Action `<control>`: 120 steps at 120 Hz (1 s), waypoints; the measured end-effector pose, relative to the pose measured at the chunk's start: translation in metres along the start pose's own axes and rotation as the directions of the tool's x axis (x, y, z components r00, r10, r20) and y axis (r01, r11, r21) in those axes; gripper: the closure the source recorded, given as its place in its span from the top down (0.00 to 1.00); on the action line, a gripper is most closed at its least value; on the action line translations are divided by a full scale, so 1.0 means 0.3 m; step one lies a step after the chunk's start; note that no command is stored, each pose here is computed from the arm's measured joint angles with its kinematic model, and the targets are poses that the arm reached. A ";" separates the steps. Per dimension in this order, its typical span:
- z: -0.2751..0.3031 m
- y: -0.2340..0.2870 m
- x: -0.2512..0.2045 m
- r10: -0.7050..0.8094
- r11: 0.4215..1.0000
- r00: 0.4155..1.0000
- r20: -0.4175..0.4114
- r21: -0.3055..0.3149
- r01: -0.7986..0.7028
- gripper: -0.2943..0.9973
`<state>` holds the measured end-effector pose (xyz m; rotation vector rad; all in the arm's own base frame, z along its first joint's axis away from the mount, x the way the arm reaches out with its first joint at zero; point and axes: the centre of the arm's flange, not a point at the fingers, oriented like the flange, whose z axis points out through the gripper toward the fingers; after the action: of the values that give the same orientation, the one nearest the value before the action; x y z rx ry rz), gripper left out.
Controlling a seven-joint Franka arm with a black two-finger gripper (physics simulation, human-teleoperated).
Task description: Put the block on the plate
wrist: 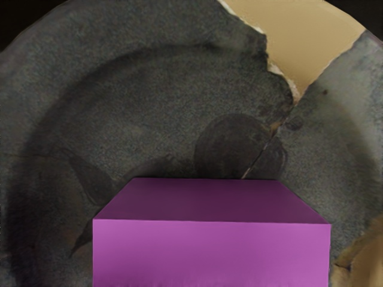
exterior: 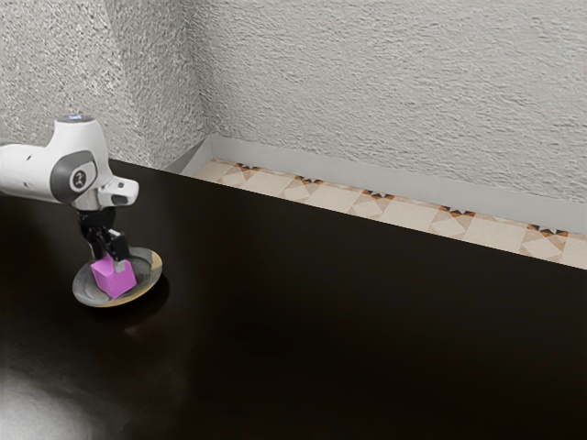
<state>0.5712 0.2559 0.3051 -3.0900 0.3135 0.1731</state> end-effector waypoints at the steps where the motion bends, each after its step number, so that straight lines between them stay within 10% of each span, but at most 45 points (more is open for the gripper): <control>1: -0.003 0.001 0.002 0.001 1.000 1.000 -0.001 0.001 -0.001 0.72; 120: -0.662 0.267 0.020 -0.011 0.999 0.997 -0.083 0.044 0.015 0.77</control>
<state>0.5822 0.1681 0.5001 -3.0592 0.2950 0.0377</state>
